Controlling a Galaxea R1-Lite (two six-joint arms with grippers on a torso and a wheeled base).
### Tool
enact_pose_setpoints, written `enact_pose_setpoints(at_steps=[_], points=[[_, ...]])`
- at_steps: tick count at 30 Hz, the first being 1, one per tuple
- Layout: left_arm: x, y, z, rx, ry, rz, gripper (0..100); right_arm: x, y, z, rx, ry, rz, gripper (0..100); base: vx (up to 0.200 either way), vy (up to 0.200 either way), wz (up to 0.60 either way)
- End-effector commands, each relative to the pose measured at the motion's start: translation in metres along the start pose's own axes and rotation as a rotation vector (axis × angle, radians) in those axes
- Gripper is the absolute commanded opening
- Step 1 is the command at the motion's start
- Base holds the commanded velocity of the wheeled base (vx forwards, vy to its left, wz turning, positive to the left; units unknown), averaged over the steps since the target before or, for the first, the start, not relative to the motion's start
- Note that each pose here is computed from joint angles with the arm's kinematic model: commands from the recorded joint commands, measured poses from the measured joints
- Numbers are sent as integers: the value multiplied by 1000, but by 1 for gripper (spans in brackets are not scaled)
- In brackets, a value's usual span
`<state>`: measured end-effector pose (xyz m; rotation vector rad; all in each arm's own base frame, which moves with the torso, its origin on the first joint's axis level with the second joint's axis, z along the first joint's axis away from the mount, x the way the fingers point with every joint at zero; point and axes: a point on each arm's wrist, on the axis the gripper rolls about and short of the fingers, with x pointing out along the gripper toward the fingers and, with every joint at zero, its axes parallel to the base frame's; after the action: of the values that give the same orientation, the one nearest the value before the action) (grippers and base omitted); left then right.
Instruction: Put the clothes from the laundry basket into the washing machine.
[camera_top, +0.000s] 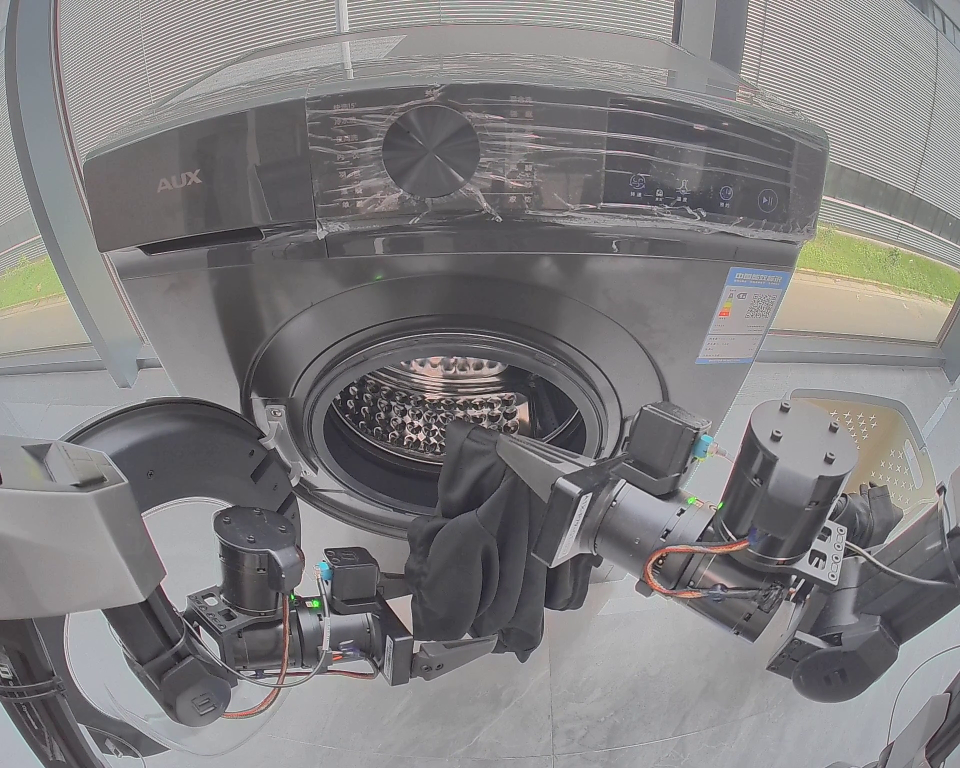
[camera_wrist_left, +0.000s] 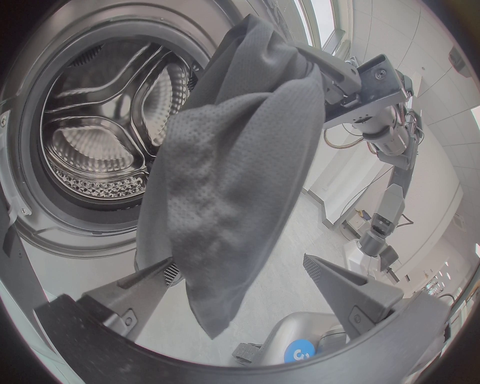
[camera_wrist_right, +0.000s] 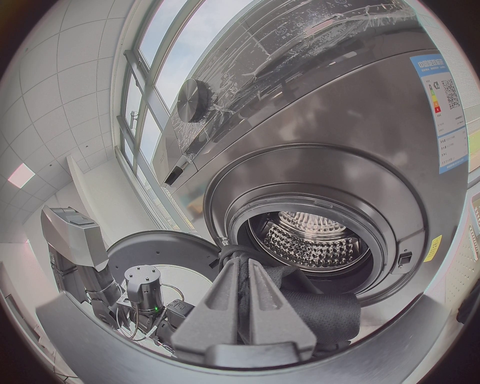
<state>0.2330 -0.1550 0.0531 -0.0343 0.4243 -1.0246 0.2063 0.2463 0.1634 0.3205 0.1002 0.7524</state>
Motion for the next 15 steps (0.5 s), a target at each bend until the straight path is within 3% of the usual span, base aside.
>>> enact_pose_setpoints(at_steps=[1,6,7,8,15], points=[[4,2,-6,-5,14,13,0,0,0,-1,-1,4,0,0,0,0,0],[7,0,-4,17,-18,26,0,-1,-2,-2,-1,8,-5,0,0,0,0],[7,-4,-2,37,-41,32,0,-1,-2,-2,0,9,-7,0,0,0,0],[7,-4,-2,38,-44,34,0,-1,-2,-2,0,9,-7,0,0,0,0],[-4,-25,-2,91,-99,8,0,2,-8,-12,-5,9,-13,0,0,0,0]])
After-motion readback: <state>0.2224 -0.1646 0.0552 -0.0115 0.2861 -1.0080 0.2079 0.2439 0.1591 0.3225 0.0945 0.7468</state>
